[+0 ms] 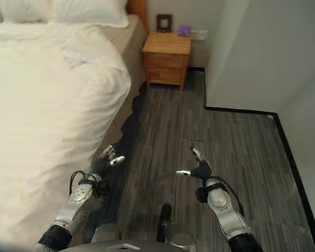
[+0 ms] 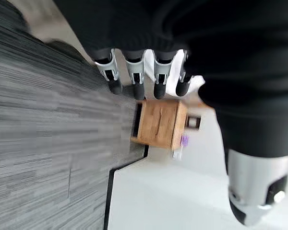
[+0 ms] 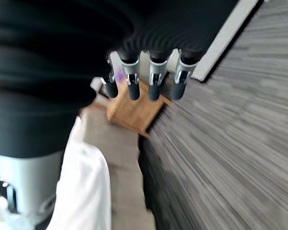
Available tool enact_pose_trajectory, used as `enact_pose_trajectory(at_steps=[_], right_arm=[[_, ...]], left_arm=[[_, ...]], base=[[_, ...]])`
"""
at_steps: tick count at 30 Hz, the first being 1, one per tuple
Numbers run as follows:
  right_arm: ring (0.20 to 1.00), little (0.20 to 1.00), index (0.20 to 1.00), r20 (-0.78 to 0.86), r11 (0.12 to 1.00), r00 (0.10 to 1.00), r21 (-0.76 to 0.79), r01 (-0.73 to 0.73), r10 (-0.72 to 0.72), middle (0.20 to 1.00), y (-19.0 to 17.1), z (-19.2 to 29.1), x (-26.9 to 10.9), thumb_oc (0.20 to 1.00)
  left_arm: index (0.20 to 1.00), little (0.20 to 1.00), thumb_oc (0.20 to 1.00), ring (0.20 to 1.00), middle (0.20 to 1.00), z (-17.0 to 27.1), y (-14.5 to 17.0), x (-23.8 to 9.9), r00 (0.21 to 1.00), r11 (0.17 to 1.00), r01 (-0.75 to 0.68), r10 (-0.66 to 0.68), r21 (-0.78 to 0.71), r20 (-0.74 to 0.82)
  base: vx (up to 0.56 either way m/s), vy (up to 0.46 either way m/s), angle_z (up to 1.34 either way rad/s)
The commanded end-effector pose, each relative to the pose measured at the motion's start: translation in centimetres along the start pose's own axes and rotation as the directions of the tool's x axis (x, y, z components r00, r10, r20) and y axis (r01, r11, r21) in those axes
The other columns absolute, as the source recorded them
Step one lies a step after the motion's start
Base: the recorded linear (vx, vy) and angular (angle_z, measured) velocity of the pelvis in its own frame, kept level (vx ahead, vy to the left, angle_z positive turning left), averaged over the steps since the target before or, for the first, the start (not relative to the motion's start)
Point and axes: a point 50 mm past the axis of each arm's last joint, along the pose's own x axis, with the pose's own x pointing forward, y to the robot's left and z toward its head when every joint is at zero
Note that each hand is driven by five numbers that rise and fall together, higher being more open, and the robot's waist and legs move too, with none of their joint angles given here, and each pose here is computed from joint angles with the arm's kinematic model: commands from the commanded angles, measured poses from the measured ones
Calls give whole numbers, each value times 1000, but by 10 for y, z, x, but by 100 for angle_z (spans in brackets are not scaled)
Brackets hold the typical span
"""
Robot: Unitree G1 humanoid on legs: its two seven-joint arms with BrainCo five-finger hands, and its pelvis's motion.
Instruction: Making the bed.
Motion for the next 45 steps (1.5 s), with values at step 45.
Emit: enact_pose_trajectory(at_steps=[45], right_arm=[[1000, 1000, 1000, 72, 948, 981, 280, 152, -179, 1000, -22, 22, 4, 1000]], left_arm=[[1000, 1000, 1000, 1000, 1000, 58, 22, -16, 957, 985, -155, 130, 78, 258]], base=[[227, 116, -6]])
